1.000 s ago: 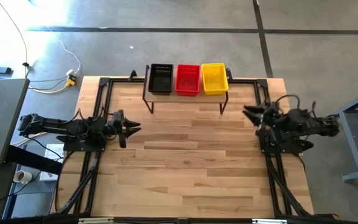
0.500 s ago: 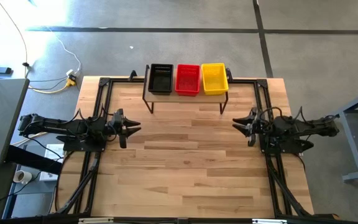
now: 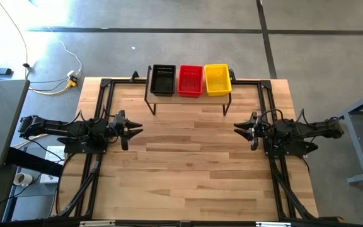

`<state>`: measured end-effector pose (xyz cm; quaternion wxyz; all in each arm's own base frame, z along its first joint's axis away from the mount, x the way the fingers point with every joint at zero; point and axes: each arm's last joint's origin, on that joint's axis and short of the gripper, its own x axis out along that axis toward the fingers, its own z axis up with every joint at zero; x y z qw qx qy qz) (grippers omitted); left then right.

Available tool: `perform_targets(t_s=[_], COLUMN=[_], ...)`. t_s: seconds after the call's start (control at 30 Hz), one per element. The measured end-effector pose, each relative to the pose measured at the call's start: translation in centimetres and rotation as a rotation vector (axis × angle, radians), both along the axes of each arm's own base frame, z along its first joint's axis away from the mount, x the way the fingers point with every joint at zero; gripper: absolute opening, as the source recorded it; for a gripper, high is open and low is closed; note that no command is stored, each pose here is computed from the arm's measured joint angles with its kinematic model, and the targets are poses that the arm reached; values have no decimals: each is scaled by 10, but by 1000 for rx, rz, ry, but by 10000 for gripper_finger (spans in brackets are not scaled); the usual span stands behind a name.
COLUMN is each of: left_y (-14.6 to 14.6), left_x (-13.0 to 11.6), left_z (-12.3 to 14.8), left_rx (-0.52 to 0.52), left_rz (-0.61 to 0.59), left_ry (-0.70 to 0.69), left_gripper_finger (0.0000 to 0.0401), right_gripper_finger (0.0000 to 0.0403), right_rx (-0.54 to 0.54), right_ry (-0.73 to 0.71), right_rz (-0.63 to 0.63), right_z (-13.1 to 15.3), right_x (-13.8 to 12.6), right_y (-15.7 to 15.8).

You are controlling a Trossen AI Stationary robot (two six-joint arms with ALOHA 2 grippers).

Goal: Stack baskets on shelf by color
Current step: Return to Home Position

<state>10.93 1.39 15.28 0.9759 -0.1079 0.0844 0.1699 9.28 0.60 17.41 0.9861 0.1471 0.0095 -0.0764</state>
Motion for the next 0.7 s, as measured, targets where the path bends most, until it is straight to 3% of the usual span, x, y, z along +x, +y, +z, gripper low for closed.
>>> perform_targets(t_s=[0.7], left_y=[0], left_x=[0], left_z=[0], left_rx=[1], left_rz=[0], left_ry=[1], left_gripper_finger=[106], right_gripper_finger=[112], right_rx=[33], right_ry=[-4], right_rz=[-2], right_z=[0], right_x=[0], right_y=[0])
